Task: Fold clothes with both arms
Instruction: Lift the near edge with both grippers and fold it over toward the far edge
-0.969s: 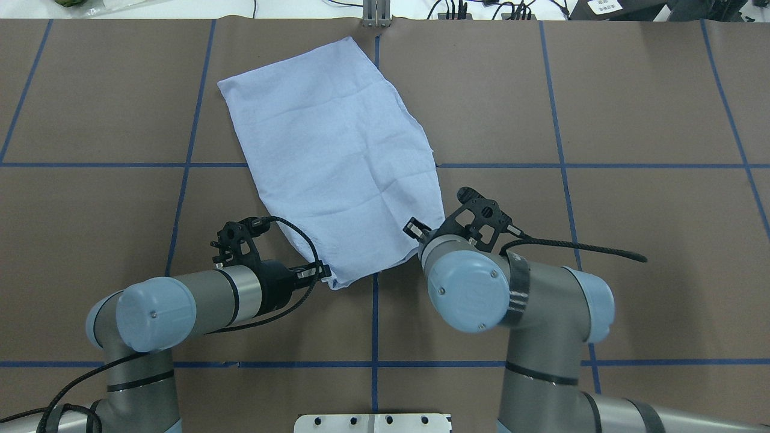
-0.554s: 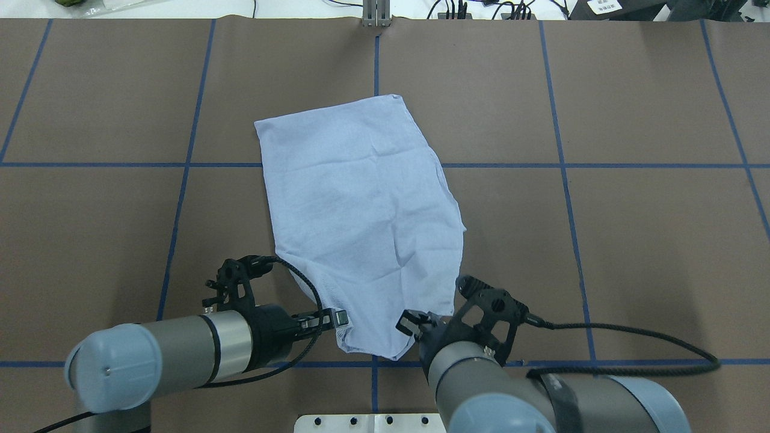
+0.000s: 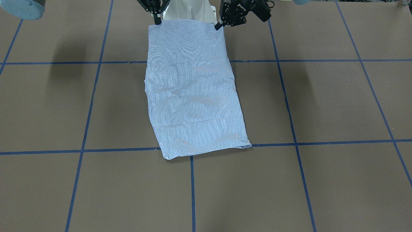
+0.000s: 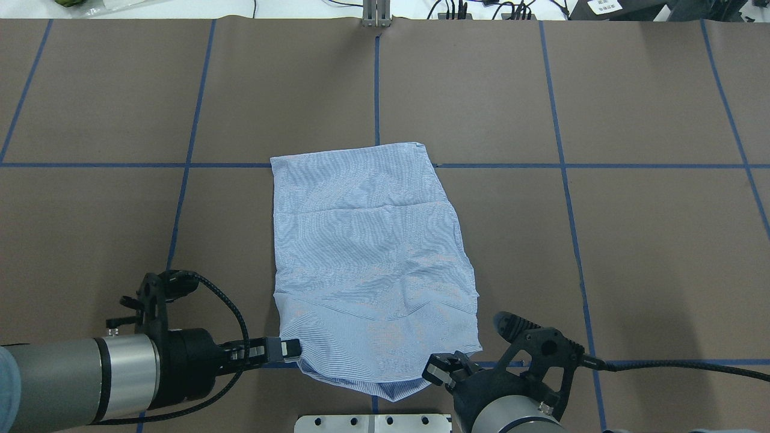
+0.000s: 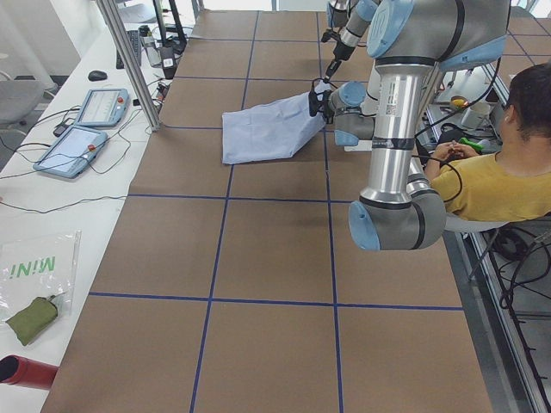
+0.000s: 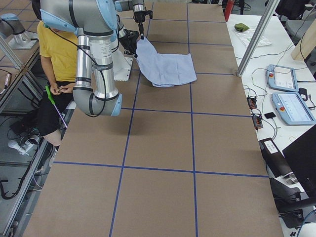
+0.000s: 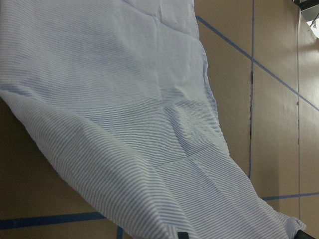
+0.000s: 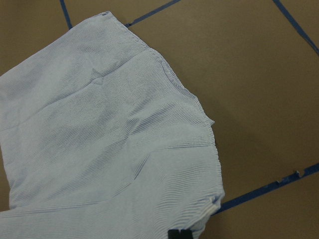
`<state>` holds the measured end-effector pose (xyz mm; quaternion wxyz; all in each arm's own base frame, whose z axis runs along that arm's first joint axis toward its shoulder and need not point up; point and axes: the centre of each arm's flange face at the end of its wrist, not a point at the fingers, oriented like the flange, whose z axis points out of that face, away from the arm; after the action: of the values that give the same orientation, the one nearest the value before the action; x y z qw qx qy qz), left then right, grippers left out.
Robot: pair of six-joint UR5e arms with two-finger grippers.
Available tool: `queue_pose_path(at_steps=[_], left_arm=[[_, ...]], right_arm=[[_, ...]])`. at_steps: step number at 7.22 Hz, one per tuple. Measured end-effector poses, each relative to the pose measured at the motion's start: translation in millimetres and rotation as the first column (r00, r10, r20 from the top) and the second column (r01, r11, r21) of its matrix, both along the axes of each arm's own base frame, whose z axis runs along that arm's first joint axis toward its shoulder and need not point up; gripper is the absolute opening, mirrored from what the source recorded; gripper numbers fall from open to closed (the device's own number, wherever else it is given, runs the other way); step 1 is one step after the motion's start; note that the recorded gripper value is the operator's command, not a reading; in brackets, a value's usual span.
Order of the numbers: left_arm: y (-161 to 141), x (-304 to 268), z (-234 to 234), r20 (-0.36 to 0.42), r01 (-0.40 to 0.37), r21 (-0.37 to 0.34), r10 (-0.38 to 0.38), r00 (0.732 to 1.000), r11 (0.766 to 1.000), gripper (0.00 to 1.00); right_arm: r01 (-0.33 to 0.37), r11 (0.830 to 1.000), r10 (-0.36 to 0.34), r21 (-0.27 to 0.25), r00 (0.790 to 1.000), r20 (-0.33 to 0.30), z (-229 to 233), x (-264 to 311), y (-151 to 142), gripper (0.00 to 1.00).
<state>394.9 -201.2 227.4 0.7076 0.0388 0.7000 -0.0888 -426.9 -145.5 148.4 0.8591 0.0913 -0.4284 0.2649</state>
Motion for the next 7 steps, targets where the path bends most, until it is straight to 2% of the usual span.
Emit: queue_pose_path(at_steps=[2, 3, 5, 7], left_arm=[[-3.3, 3.8, -14.7, 0.019, -0.017, -0.002, 0.017, 1.000, 1.000, 0.00], [-13.9, 5.8, -23.7, 0.037, 0.001, -0.002, -0.001, 0.999, 1.000, 0.00], [-47.1, 5.9, -51.7, 0.089, 0.069, 0.007, -0.070, 0.994, 0.998, 0.00], [-89.4, -1.8, -64.7, 0.162, 0.149, 0.054, -0.156, 0.975, 0.987, 0.00]], right_arm=[[-0.038, 0.999, 0.038, 0.013, 0.999, -0.025, -0.8, -5.4, -20.4, 0.00], [-0.066, 0.997, 0.068, 0.031, 0.997, -0.039, -6.2, -10.2, -41.0, 0.00], [-0.118, 0.991, 0.120, 0.069, 0.992, -0.039, -24.4, -1.4, -82.6, 0.00], [-0.157, 0.981, 0.162, 0.111, 0.986, -0.044, -37.0, 12.0, -117.8, 0.00]])
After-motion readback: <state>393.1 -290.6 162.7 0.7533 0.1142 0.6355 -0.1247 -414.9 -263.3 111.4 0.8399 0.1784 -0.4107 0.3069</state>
